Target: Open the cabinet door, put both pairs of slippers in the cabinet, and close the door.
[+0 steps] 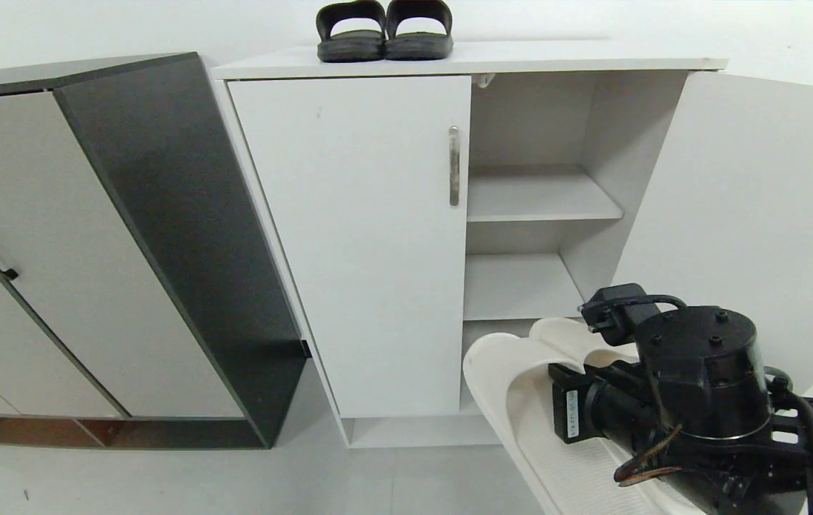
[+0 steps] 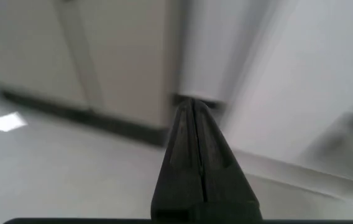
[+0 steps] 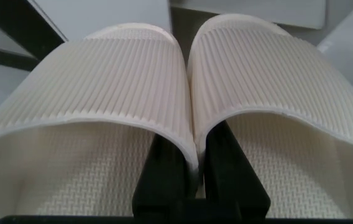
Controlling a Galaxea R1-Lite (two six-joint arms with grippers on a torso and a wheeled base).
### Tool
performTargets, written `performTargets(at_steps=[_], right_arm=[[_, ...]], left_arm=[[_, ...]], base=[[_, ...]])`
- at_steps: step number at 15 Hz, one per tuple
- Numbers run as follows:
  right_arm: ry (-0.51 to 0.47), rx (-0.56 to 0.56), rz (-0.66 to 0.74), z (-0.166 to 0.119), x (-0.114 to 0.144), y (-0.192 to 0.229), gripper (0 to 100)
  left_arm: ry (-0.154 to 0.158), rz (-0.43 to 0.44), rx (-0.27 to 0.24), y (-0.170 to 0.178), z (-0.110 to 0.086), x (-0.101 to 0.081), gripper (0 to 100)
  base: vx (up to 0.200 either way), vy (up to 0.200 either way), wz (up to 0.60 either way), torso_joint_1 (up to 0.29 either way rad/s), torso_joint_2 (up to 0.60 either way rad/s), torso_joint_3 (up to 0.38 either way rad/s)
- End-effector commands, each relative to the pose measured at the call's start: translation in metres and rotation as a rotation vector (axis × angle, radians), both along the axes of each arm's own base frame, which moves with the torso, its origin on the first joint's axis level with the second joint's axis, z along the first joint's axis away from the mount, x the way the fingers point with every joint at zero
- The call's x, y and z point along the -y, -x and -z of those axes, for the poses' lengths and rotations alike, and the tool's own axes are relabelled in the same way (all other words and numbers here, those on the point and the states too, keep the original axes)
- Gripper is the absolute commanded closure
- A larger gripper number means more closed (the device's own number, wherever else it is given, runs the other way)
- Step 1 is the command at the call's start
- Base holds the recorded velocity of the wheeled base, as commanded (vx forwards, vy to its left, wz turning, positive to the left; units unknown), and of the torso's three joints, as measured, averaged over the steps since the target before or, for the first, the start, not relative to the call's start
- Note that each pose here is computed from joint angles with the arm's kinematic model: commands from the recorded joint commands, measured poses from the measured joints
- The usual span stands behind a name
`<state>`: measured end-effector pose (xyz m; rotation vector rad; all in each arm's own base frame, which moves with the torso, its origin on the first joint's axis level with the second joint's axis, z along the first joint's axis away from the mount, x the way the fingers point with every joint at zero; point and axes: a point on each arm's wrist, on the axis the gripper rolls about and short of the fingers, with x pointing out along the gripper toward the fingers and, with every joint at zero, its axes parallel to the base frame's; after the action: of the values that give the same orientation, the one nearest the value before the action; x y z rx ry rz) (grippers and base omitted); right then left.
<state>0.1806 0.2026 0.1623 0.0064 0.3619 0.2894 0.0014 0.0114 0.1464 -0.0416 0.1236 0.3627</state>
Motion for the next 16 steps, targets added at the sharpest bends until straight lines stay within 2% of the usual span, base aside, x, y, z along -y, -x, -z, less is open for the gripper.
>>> performTargets(at_steps=[1, 2, 3, 4, 5, 6, 7, 8, 9, 11, 16], right_arm=[[0.010, -0.007, 0.000, 0.006, -0.002, -0.002, 100], [0.005, -0.002, -0.002, 0.006, -0.002, -0.002, 100], [0.007, -0.002, -0.002, 0.008, -0.001, -0.001, 100], [0.009, 0.011, -0.012, 0.008, -0.001, 0.000, 100], [0.021, 0.018, -0.021, 0.011, 0.000, 0.001, 100], [0.023, 0.031, -0.030, 0.011, 0.000, 0.002, 100], [0.026, 0.037, -0.034, 0.013, -0.001, 0.001, 100], [0.024, 0.038, -0.034, 0.014, -0.001, 0.001, 100], [0.023, 0.039, -0.036, 0.014, -0.002, 0.002, 100], [0.017, 0.040, -0.041, 0.013, -0.002, 0.002, 100], [0.009, 0.046, -0.052, 0.013, -0.004, 0.002, 100]], left_arm=[[-0.070, -0.230, 0.075, 0.029, 0.055, 0.001, 100], [-0.069, -0.208, 0.065, 0.025, 0.064, 0.001, 100], [-0.068, -0.128, 0.116, 0.026, 0.066, 0.001, 100], [-0.084, 0.035, 0.132, 0.025, 0.066, 0.004, 100], [-0.082, 0.193, 0.149, 0.025, 0.066, 0.008, 100], [-0.067, 0.335, 0.124, 0.024, 0.070, 0.011, 100], [-0.065, 0.402, 0.102, 0.024, 0.071, 0.012, 100], [-0.079, 0.400, 0.116, 0.024, 0.070, 0.012, 100], [-0.079, 0.397, 0.116, 0.024, 0.071, 0.012, 100], [-0.058, 0.376, 0.121, 0.024, 0.070, 0.012, 100], [-0.059, 0.378, 0.119, 0.024, 0.071, 0.012, 100]], base=[[0.000, 0.000, 0.00, 0.000, 0.00, 0.000], [0.000, 0.000, 0.00, 0.000, 0.00, 0.000], [0.000, 0.000, 0.00, 0.000, 0.00, 0.000], [0.000, 0.000, 0.00, 0.000, 0.00, 0.000], [0.000, 0.000, 0.00, 0.000, 0.00, 0.000], [0.000, 0.000, 0.00, 0.000, 0.00, 0.000], [0.000, 0.000, 0.00, 0.000, 0.00, 0.000], [0.000, 0.000, 0.00, 0.000, 0.00, 0.000], [0.000, 0.000, 0.00, 0.000, 0.00, 0.000], [0.000, 0.000, 0.00, 0.000, 0.00, 0.000], [0.000, 0.000, 0.00, 0.000, 0.00, 0.000]])
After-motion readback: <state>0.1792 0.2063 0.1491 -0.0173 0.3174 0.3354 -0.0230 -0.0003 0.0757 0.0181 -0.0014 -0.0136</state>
